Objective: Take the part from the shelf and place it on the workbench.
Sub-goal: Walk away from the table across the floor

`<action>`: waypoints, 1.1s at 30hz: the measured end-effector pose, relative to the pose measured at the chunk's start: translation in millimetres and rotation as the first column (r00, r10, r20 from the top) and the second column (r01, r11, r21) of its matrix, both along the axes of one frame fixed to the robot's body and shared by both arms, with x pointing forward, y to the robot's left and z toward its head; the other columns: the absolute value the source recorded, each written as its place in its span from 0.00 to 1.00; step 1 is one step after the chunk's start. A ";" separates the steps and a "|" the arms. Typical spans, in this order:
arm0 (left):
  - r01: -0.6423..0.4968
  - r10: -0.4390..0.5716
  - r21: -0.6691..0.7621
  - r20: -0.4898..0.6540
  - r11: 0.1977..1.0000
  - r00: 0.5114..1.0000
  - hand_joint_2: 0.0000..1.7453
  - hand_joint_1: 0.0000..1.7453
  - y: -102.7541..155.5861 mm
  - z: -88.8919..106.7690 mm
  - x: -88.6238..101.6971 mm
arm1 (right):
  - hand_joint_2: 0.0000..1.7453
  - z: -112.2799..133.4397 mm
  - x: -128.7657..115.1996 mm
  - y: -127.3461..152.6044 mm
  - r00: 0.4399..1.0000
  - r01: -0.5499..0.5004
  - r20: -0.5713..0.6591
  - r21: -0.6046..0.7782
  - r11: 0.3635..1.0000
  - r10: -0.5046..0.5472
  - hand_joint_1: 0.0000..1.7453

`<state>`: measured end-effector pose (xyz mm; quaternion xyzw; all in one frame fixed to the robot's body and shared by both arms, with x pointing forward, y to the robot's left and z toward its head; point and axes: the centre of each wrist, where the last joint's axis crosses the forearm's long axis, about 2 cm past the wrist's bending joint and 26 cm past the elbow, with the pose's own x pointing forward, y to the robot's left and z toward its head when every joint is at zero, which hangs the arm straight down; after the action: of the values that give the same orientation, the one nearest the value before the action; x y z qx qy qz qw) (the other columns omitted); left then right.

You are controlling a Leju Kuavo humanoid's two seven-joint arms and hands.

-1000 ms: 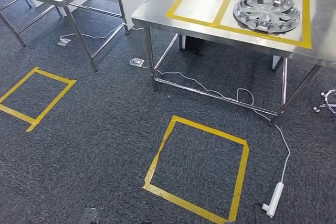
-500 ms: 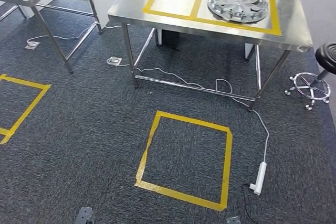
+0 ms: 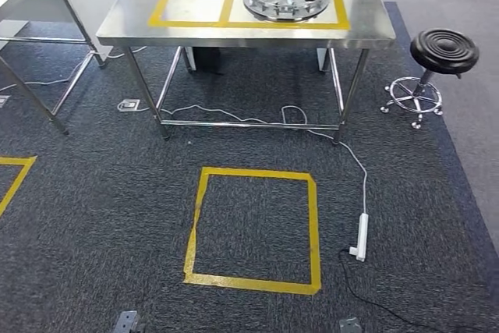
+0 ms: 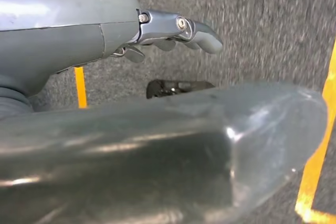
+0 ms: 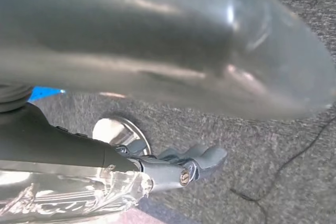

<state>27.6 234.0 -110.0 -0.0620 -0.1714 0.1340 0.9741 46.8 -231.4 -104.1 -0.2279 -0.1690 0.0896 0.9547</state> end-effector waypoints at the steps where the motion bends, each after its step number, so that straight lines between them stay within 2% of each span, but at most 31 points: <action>1: -0.003 0.003 -0.001 -0.002 1.000 1.000 0.00 0.00 0.3 -0.1 -0.6 | 0.00 0.0 -0.5 1.0 1.000 -0.004 0.001 0.002 1.000 0.004 0.00; 18: -0.022 0.022 -0.006 -0.015 1.000 1.000 0.00 0.00 1.4 -0.3 -2.4 | 0.00 -0.2 -1.7 0.8 1.000 -0.008 0.009 0.011 1.000 0.008 0.00; 27: 0.000 0.000 0.002 -0.007 1.000 1.000 0.00 0.00 1.4 0.1 2.4 | 0.00 -0.1 -2.1 2.4 1.000 0.004 -0.013 0.014 1.000 -0.004 0.00; 33: 0.013 -0.013 0.005 -0.014 1.000 1.000 0.00 0.00 2.5 -0.4 -1.8 | 0.00 -0.4 -3.6 2.1 1.000 0.013 -0.023 0.021 1.000 -0.012 0.00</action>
<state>25.8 236.5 -110.4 -0.0595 -0.1646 0.1274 0.9763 43.2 -229.3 -104.5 -0.2177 -0.1574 0.0845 0.9595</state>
